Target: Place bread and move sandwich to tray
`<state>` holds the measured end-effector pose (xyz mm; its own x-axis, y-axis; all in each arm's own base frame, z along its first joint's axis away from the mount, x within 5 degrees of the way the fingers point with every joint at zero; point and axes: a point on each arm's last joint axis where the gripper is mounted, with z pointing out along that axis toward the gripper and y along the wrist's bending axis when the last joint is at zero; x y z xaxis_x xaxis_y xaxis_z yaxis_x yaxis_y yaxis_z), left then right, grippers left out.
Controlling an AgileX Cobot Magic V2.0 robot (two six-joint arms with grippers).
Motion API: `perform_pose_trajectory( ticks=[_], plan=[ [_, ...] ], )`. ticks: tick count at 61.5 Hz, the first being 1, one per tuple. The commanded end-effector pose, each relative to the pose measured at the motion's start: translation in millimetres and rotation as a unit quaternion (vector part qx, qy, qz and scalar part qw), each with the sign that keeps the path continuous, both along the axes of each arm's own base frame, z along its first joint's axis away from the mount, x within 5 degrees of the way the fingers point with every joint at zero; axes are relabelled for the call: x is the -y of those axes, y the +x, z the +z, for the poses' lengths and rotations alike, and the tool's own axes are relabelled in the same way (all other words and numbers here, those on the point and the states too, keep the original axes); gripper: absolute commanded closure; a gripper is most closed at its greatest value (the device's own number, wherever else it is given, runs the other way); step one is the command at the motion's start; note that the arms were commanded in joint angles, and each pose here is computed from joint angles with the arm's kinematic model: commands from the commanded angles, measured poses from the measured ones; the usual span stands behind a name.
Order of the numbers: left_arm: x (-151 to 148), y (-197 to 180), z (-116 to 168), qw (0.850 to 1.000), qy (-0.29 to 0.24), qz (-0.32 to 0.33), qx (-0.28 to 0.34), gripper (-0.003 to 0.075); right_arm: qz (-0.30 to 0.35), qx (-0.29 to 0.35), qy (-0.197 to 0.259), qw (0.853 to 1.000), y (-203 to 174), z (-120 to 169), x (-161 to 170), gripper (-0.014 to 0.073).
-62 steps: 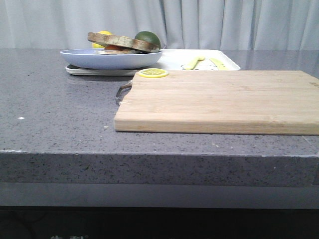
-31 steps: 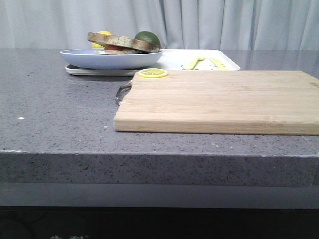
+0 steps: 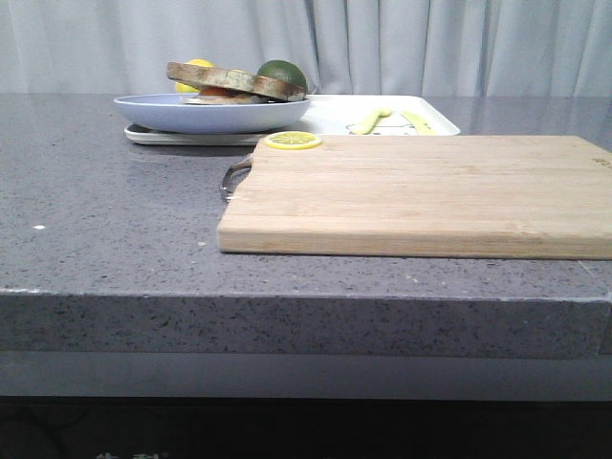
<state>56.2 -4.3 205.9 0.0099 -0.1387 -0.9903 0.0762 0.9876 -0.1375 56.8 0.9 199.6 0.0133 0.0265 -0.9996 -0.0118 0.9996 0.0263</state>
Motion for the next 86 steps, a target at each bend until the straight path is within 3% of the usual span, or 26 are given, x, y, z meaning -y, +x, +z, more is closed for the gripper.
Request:
perform_pose_trajectory(
  ticks=[1, 5, 86],
  plan=[
    [-0.2, -2.6, 8.3, 0.999, -0.007, -0.002, 0.051, 0.0741, -0.005, 0.053, 0.005, 0.999, -2.0, 9.4, 0.8, 0.0666],
    [-0.2, -2.6, 8.3, 0.999, -0.007, -0.002, 0.051, 0.0741, -0.004, 0.048, 0.021, 0.999, -1.9, 8.5, 0.8, 0.0666],
    [-0.2, -2.6, 8.3, 0.999, -0.007, -0.002, 0.051, 0.0741, -0.003, 0.044, 0.048, 0.998, -1.9, 7.7, 0.9, 0.0666]
  ],
)
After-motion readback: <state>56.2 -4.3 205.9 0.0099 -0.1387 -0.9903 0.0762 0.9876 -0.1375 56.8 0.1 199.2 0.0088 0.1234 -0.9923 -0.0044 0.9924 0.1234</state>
